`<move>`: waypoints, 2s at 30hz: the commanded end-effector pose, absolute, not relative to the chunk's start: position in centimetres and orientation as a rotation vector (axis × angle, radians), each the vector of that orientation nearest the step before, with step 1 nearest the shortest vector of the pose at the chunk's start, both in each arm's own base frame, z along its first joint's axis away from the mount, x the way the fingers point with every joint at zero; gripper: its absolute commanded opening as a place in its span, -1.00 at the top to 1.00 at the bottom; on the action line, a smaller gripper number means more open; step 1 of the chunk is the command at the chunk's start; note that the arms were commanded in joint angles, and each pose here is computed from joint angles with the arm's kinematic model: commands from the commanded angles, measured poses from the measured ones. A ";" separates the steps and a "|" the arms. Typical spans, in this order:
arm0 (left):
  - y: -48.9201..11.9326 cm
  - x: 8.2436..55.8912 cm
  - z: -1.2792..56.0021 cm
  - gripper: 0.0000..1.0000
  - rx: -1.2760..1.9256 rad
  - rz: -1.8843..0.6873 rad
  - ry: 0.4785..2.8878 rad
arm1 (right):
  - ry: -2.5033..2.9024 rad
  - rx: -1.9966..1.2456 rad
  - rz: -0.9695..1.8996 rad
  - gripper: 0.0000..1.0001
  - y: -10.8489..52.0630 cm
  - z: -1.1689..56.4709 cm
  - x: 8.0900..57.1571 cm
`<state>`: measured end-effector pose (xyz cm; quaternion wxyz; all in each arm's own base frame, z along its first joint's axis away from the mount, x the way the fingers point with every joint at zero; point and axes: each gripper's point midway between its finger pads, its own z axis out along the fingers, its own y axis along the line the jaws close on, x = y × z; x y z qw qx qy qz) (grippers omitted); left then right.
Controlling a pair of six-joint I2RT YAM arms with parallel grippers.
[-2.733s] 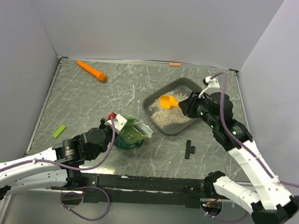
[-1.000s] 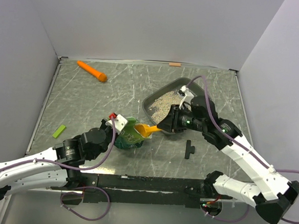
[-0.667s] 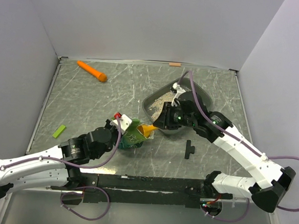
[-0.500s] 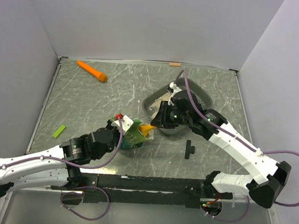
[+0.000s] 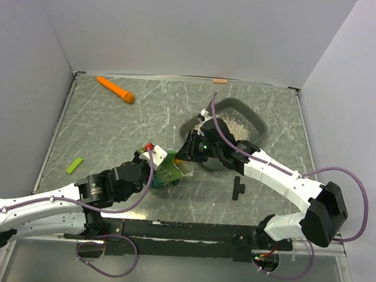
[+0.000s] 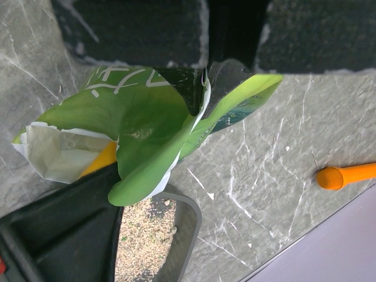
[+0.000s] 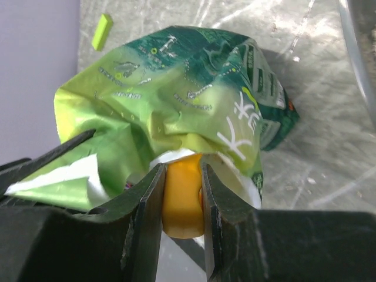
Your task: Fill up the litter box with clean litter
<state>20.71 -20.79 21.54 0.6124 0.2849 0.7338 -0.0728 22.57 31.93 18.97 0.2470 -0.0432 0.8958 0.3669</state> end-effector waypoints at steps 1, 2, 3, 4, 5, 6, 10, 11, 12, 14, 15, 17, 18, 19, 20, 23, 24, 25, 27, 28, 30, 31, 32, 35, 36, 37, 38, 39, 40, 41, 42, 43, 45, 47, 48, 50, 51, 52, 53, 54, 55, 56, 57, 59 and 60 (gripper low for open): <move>-20.7 20.6 22.2 0.98 0.635 -0.174 1.687 | 2.534 -0.021 0.974 1.00 30.8 14.2 22.0; -20.6 20.6 22.1 0.98 0.631 -0.170 1.687 | 2.517 -0.015 1.018 1.00 31.0 13.5 21.8; -20.6 20.6 22.2 0.98 0.629 -0.170 1.686 | 2.498 -0.002 1.060 1.00 31.1 13.5 21.8; -20.6 20.6 22.1 0.99 0.631 -0.170 1.687 | 2.481 0.007 1.124 1.00 31.3 14.1 21.3; -20.5 20.6 22.2 0.98 0.629 -0.170 1.685 | 2.444 0.017 1.167 1.00 31.2 13.9 21.5; -20.6 20.6 22.2 0.98 0.631 -0.172 1.685 | 2.428 0.017 1.198 1.00 31.3 13.9 21.3; -20.6 20.6 21.9 0.98 0.643 -0.159 1.688 | 2.350 0.016 1.354 1.00 31.3 14.6 20.1; -20.6 20.6 21.8 0.99 0.646 -0.157 1.692 | 2.336 -0.001 1.396 1.00 31.4 14.9 19.7; -20.6 20.6 21.7 0.98 0.649 -0.156 1.692 | 2.281 -0.012 1.436 1.00 31.4 16.1 19.7; -20.6 20.6 21.7 0.98 0.651 -0.155 1.692 | 2.265 -0.006 1.471 1.00 30.9 16.2 19.1; -20.6 20.7 21.7 0.99 0.650 -0.151 1.692 | 2.213 -0.009 1.499 1.00 30.7 17.4 19.2; -20.6 20.6 21.6 0.98 0.652 -0.151 1.692 | 2.203 0.023 1.521 1.00 30.0 17.3 18.8; -20.5 20.6 21.6 0.98 0.651 -0.150 1.691 | 2.168 0.017 1.551 1.00 29.8 18.3 18.5; -20.5 20.7 21.6 0.98 0.649 -0.149 1.693 | 2.156 0.043 1.569 1.00 29.3 18.1 18.4; -20.5 20.7 21.5 0.98 0.653 -0.146 1.694 | 2.140 0.051 1.581 1.00 29.0 18.3 18.3; -20.6 20.7 21.4 0.98 0.664 -0.141 1.692 | 2.101 0.070 1.628 1.00 28.2 18.6 17.8; -20.5 20.7 21.4 0.98 0.660 -0.142 1.693 | 2.080 0.071 1.642 1.00 27.9 19.1 17.6; -20.5 20.7 21.3 0.99 0.663 -0.137 1.698 | 2.085 0.085 1.655 1.00 27.7 18.7 17.3; -20.6 20.6 21.3 0.98 0.666 -0.137 1.697 | 2.054 0.076 1.678 1.00 27.5 19.4 16.9; -20.5 20.7 21.3 0.98 0.660 -0.133 1.698 | 2.058 0.086 1.693 1.00 27.3 19.1 16.6; -20.5 20.7 21.3 0.98 0.665 -0.130 1.697 | 2.022 0.090 1.715 1.00 26.9 19.9 16.3; -20.5 20.7 21.2 0.99 0.665 -0.131 1.699 | 2.022 0.096 1.722 1.00 26.7 19.7 16.1; -20.4 20.7 21.2 0.98 0.662 -0.128 1.699 | 2.019 0.107 1.720 1.00 26.4 19.8 16.1; -20.4 20.8 21.1 0.98 0.662 -0.119 1.702 | 1.985 0.107 1.722 1.00 25.5 20.6 15.9; -20.5 20.8 21.1 0.98 0.666 -0.118 1.701 | 1.979 0.113 1.718 1.00 25.0 20.8 15.6; -20.5 20.8 21.0 0.98 0.669 -0.119 1.703 | 1.977 0.113 1.715 1.00 24.8 20.9 15.5; -20.7 20.7 20.9 0.99 0.678 -0.123 1.703 | 1.976 0.117 1.711 1.00 24.5 20.9 15.4; -20.8 20.7 21.0 0.98 0.675 -0.131 1.701 | 1.971 0.127 1.697 1.00 24.0 21.1 15.4; -21.0 20.7 20.8 0.98 0.680 -0.137 1.702 | 1.974 0.133 1.689 1.00 23.8 21.0 15.3; -21.3 20.5 20.7 0.99 0.691 -0.151 1.703 | 1.958 0.133 1.684 1.00 23.5 21.2 15.1; -21.4 20.5 20.7 0.98 0.691 -0.158 1.703 | 1.957 0.142 1.675 1.00 23.1 21.2 15.2; -21.6 20.5 20.7 0.98 0.691 -0.167 1.700 | 1.974 0.161 1.665 1.00 22.9 20.7 15.2; -21.9 20.3 20.7 0.98 0.700 -0.180 1.698 | 1.964 0.168 1.657 1.00 22.4 20.7 14.9; -22.0 20.1 20.8 0.98 0.701 -0.188 1.692 | 1.975 0.192 1.637 1.00 21.8 20.1 14.8; -22.0 20.1 20.8 0.99 0.701 -0.190 1.689 | 1.978 0.200 1.631 1.00 21.6 19.8 14.7; -22.2 19.9 20.9 0.98 0.706 -0.203 1.676 | 1.985 0.224 1.614 1.00 21.1 19.3 14.6; -22.3 19.9 21.0 0.98 0.705 -0.210 1.672 | 1.991 0.241 1.612 1.00 21.0 19.0 14.6; -22.4 19.8 21.2 0.98 0.706 -0.217 1.665 | 1.989 0.253 1.607 1.00 20.8 18.9 14.6; -22.5 19.7 21.1 0.98 0.711 -0.223 1.660 | 1.996 0.279 1.596 1.00 20.5 18.5 14.4; -22.6 19.6 21.2 0.98 0.713 -0.226 1.656 | 2.001 0.299 1.591 1.00 20.3 18.3 14.4; -22.6 19.6 21.0 0.98 0.718 -0.224 1.657 | 1.994 0.324 1.579 1.00 20.1 18.3 14.6; -22.7 19.5 21.0 0.98 0.723 -0.224 1.655 | 1.998 0.344 1.572 1.00 19.8 18.2 14.3; -22.7 19.5 20.9 0.98 0.728 -0.222 1.655 | 1.994 0.368 1.576 1.00 19.7 18.2 14.3; -22.8 19.4 20.7 0.99 0.734 -0.216 1.656 | 1.976 0.403 1.570 1.00 19.3 18.3 14.3; -22.9 19.4 20.7 0.99 0.736 -0.218 1.656 | 1.981 0.438 1.569 1.00 19.1 18.1 14.3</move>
